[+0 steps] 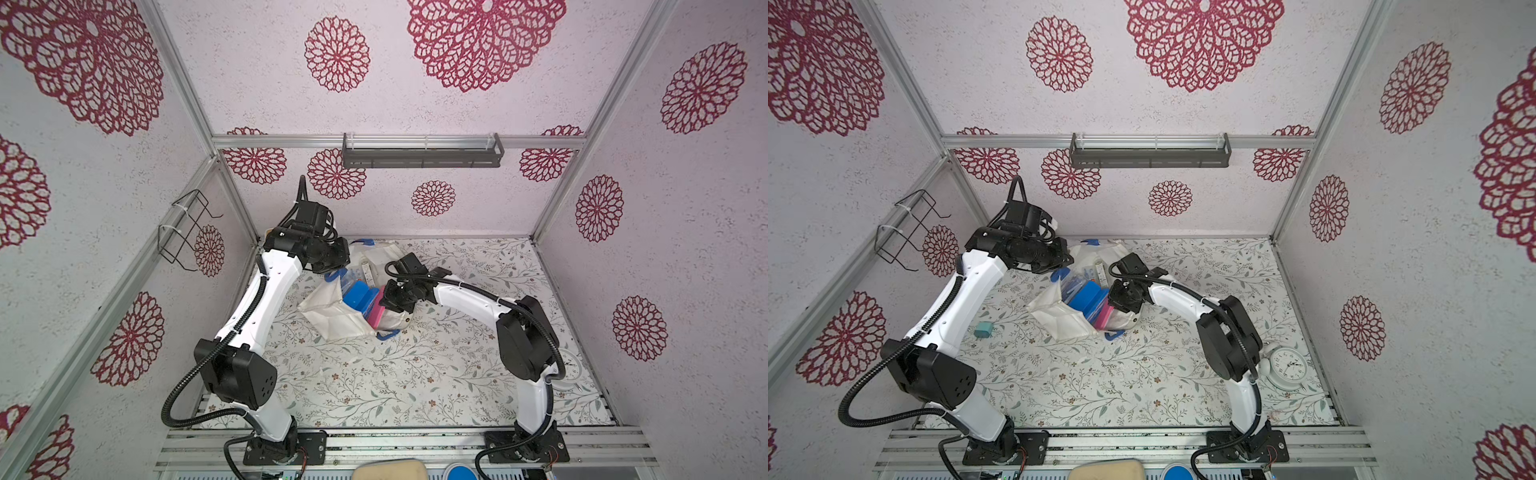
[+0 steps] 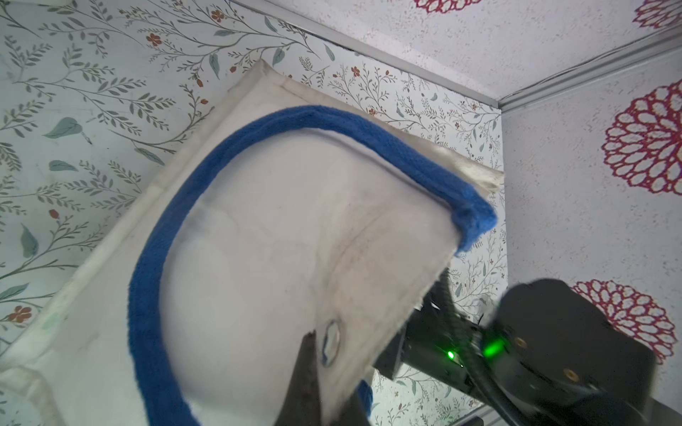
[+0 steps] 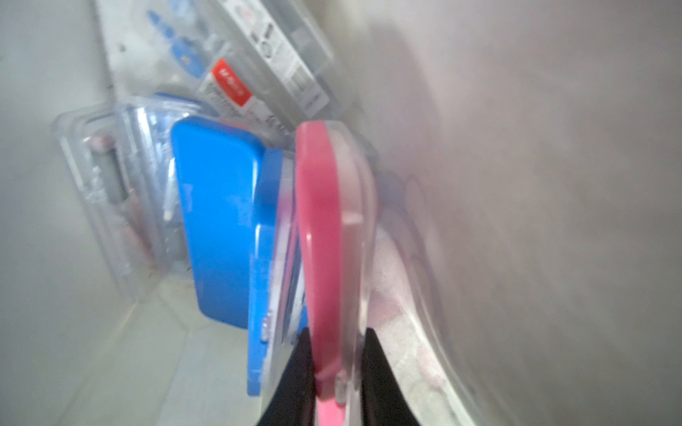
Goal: Take out the compass set from the canvas bag
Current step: Pick up the compass set from the canvas bag, then place the compass set at the center of the board.
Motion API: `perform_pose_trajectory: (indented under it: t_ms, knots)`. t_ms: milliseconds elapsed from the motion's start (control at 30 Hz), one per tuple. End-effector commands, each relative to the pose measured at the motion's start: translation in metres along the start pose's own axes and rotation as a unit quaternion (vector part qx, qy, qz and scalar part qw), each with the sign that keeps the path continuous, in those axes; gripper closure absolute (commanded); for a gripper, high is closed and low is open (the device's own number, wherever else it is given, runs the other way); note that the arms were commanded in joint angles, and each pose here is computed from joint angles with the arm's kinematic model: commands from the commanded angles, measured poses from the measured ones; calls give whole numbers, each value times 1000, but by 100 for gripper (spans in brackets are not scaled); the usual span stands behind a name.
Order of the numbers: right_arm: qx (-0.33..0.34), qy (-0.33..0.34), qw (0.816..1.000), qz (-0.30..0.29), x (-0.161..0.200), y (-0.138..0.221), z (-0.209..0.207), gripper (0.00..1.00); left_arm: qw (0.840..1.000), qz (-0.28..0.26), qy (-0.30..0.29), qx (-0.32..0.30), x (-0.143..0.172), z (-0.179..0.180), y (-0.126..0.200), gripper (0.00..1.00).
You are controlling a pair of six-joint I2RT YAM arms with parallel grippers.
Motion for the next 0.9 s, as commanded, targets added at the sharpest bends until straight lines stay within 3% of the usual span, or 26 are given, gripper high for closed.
perform_pose_trajectory:
  t_ms: [0,333,567,733,867]
  knots:
    - [-53,74,994,-59,-13,73,36,85,999,-36,-4,24,-20,-7,7,100]
    - [-130,135,979,-79,-24,139,47,85,999,-33,0,26,-23,-6,0,100]
    - [-216,157,955,-129,-59,215,48,85,999,-34,2,19,-23,-4,0,100]
    - [-213,134,949,-190,-104,256,12,82,999,-34,3,18,-22,-2,0,100]
    - [-170,85,958,-216,-150,256,-38,80,999,-33,1,24,-21,-4,1,100]
Point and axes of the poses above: each gripper's point midway between its finger pads, its own y axis back along the fingers, its own z axis along the line the jaws close on, x = y × z, the point moved 5 cm from there along y, back along the fingers, and after that the axes turned 14 degrees about -y, right-handed, at the moved point
